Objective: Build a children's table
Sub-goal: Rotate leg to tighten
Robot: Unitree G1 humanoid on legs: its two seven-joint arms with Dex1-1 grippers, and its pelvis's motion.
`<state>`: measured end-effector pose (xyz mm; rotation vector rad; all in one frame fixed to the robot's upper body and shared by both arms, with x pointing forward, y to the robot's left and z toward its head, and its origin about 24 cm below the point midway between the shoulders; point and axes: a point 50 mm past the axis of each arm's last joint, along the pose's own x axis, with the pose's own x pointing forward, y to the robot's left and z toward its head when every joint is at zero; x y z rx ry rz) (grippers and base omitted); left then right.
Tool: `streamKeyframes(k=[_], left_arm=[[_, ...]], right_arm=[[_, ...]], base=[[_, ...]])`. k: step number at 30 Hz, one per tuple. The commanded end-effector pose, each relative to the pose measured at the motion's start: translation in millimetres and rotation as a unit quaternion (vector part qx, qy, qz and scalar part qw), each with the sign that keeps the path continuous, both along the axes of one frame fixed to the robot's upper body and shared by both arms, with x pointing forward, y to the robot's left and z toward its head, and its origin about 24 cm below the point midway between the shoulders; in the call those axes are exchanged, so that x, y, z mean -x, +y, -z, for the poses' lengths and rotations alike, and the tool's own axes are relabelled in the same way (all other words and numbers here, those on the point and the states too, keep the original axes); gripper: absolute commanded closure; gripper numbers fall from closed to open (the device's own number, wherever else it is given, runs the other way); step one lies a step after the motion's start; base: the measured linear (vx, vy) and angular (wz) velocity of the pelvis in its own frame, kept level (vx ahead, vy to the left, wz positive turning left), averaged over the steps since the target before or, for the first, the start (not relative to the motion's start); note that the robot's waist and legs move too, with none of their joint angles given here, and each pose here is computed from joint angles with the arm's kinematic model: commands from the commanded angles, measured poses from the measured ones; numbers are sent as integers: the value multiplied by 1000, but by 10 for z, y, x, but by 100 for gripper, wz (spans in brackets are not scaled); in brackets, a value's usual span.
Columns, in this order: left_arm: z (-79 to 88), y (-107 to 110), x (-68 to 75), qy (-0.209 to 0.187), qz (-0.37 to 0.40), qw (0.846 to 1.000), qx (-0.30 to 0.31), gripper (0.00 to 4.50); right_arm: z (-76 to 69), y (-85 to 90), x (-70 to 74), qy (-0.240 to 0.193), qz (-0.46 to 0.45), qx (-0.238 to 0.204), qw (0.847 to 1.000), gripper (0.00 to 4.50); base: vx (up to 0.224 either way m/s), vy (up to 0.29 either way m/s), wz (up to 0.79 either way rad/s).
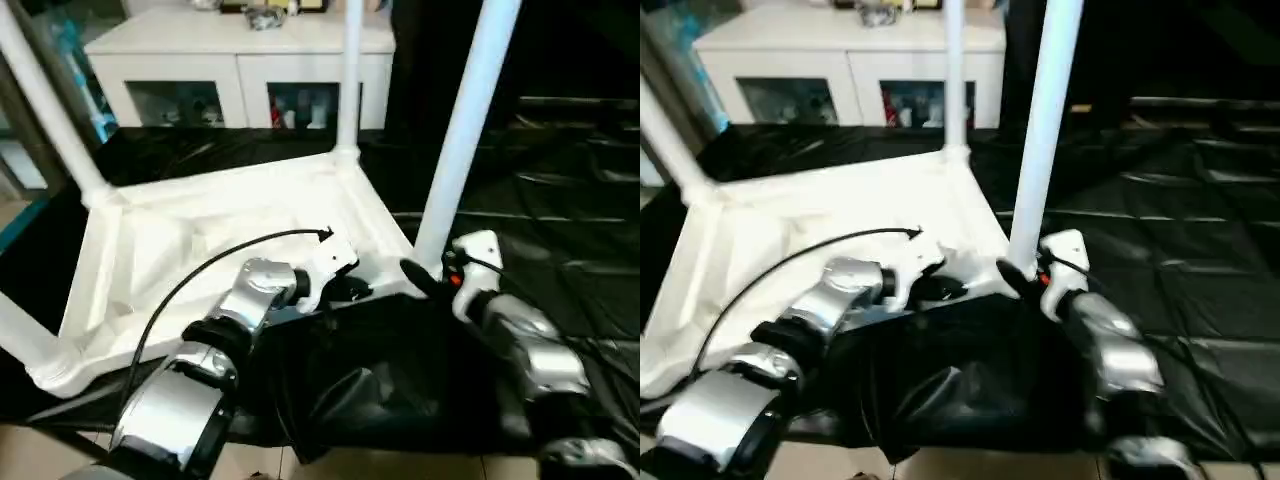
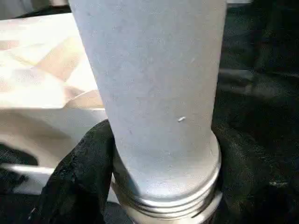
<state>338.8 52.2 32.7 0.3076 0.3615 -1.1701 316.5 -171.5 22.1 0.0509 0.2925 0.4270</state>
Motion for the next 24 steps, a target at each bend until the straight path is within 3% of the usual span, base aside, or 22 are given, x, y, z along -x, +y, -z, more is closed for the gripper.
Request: streamKeyframes(k=[1, 3, 4, 7, 9, 10, 12, 15, 17, 19, 24], left_arm=[[-165, -382, 15, -32, 19, 999, 38, 450], [-163, -404, 27, -31, 24, 998, 42, 450], [-161, -411, 32, -31, 26, 998, 42, 450], [-118, -324, 58, -18, 49, 998, 37, 450], [-111, -291, 56, -17, 53, 998, 33, 450], [-104, -204, 62, -13, 74, 997, 28, 450], [-103, -201, 62, -13, 74, 997, 28, 450], [-91, 7, 83, 2, 122, 992, 10, 450], [-91, 49, 87, 3, 131, 991, 5, 450], [-99, 164, 110, 12, 161, 987, 5, 450], [-117, 250, 142, 32, 188, 982, 17, 450]], right_arm=[[282, 425, 125, 62, -68, 13, 996, 176], [256, 472, 112, 49, -80, 14, 996, 176], [243, 489, 106, 43, -84, 11, 995, 120], [116, 468, 93, 17, -128, -23, 991, 85], [94, 453, 107, 13, -148, -20, 989, 62], [49, 383, 155, 7, -199, -8, 980, 58], [48, 381, 157, 7, -200, -7, 980, 38], [-52, 165, 267, 6, -288, 7, 958, 38], [-72, 120, 285, 7, -301, 10, 954, 38], [-124, -31, 330, 15, -337, 27, 941, 38], [-171, -141, 377, 30, -369, 31, 929, 38]], base=[[0, 0, 0], [0, 0, 0], [0, 0, 0], [0, 0, 0], [0, 0, 0], [0, 0, 0], [0, 0, 0], [0, 0, 0], [0, 0, 0], [56, -36, -1], [35, -12, -1]])
